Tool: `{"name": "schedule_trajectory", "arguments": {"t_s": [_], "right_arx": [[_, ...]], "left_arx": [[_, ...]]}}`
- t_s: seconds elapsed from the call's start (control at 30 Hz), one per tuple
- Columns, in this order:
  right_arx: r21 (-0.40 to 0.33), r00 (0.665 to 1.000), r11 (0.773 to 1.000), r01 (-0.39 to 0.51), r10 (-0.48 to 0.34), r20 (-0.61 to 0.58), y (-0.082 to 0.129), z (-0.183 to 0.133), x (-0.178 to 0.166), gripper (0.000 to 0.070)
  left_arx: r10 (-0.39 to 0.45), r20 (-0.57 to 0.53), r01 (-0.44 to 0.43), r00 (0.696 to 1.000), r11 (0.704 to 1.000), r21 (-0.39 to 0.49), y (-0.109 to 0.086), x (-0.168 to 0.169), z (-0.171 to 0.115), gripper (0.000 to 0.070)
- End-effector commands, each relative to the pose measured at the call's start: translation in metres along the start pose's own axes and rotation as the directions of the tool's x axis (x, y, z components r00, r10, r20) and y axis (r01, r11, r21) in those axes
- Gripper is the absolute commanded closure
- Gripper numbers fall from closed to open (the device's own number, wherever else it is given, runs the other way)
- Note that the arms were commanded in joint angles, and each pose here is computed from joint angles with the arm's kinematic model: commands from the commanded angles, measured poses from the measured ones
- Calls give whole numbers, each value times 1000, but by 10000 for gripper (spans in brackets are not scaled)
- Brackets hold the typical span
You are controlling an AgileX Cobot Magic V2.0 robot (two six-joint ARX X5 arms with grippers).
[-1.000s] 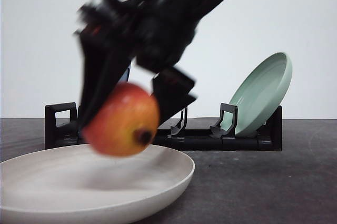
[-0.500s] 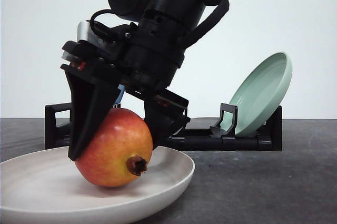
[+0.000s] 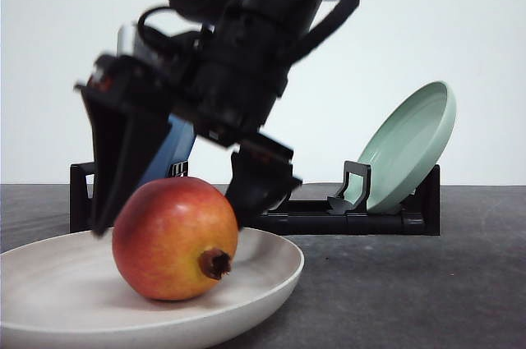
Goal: Place pomegranate in white plate
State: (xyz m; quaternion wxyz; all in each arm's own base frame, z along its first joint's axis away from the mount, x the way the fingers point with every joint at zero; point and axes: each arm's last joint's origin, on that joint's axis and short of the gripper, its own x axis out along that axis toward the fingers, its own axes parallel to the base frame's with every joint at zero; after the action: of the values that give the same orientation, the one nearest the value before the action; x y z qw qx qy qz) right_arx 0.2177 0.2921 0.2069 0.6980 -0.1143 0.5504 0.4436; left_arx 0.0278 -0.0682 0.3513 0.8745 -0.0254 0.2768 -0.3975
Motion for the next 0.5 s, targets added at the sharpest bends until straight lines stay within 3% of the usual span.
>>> {"name": "schedule_trajectory", "arguments": {"t_s": [0.0, 0.2, 0.47], "right_arx": [[-38, 995, 999, -4, 8, 97, 10, 12, -28, 0], [-5, 971, 996, 84, -81, 225, 13, -5, -113, 0], [76, 921, 981, 180, -195, 337, 22, -73, -217, 0]], "left_arx": [[-14, 5, 14, 1000, 1000, 14, -2, -1, 2, 144], [-13, 3, 13, 1000, 1000, 15, -2, -1, 2, 144], [-10, 7, 10, 1000, 1000, 14, -2, -1, 2, 144]]}}
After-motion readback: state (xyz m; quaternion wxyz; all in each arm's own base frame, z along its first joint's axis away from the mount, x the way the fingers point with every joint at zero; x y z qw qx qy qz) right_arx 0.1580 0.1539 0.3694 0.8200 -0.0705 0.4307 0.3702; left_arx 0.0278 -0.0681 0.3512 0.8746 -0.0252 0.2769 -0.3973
